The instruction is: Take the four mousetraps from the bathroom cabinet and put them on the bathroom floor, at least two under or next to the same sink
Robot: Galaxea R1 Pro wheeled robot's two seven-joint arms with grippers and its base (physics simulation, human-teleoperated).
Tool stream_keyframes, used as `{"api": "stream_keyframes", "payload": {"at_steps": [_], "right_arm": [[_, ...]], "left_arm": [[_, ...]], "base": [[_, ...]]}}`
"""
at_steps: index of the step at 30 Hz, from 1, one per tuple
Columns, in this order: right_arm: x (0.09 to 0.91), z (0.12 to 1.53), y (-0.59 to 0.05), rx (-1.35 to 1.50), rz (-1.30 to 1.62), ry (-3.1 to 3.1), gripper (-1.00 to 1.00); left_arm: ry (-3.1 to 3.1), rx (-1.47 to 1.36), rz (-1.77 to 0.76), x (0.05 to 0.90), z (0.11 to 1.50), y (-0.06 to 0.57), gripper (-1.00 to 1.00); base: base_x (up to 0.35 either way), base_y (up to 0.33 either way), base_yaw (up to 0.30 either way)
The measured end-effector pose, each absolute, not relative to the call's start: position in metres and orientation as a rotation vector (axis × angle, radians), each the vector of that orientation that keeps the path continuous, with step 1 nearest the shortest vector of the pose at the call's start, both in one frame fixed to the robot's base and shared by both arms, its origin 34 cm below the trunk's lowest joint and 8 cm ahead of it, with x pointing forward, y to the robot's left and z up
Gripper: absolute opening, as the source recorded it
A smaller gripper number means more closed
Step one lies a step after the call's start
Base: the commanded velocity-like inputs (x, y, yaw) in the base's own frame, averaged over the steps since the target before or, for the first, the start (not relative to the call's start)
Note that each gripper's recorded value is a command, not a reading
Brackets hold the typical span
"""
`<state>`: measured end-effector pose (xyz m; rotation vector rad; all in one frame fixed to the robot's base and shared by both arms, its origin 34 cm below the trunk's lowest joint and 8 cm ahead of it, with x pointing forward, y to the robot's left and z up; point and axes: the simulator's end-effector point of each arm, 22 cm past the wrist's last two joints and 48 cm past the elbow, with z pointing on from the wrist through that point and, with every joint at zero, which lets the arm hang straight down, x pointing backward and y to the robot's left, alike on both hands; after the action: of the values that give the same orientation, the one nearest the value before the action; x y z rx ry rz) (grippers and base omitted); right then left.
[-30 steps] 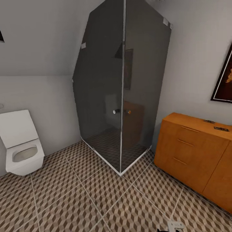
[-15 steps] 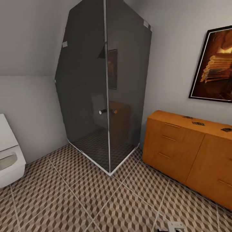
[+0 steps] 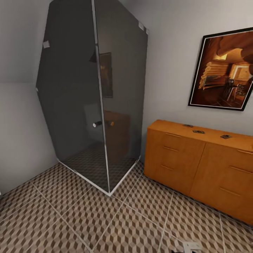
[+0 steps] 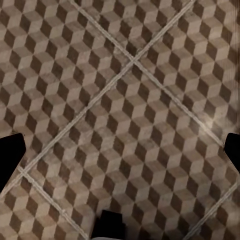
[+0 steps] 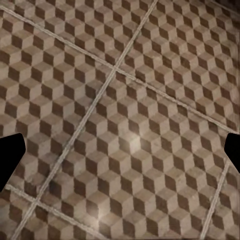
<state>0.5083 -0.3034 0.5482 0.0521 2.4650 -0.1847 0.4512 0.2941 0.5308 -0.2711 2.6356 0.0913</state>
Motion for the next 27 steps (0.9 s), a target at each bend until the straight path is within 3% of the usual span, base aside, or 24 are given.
{"api": "stream_keyframes", "payload": {"at_steps": [27], "right_arm": [[0.5083,0.5481,-0.3035,0.053,-0.185,2.465,1.00]], "left_arm": [[2.635,-0.271,0.091,0.4512,0.5308,0.2941,1.00]], "base": [[0.005,0.002,-0.271]]}}
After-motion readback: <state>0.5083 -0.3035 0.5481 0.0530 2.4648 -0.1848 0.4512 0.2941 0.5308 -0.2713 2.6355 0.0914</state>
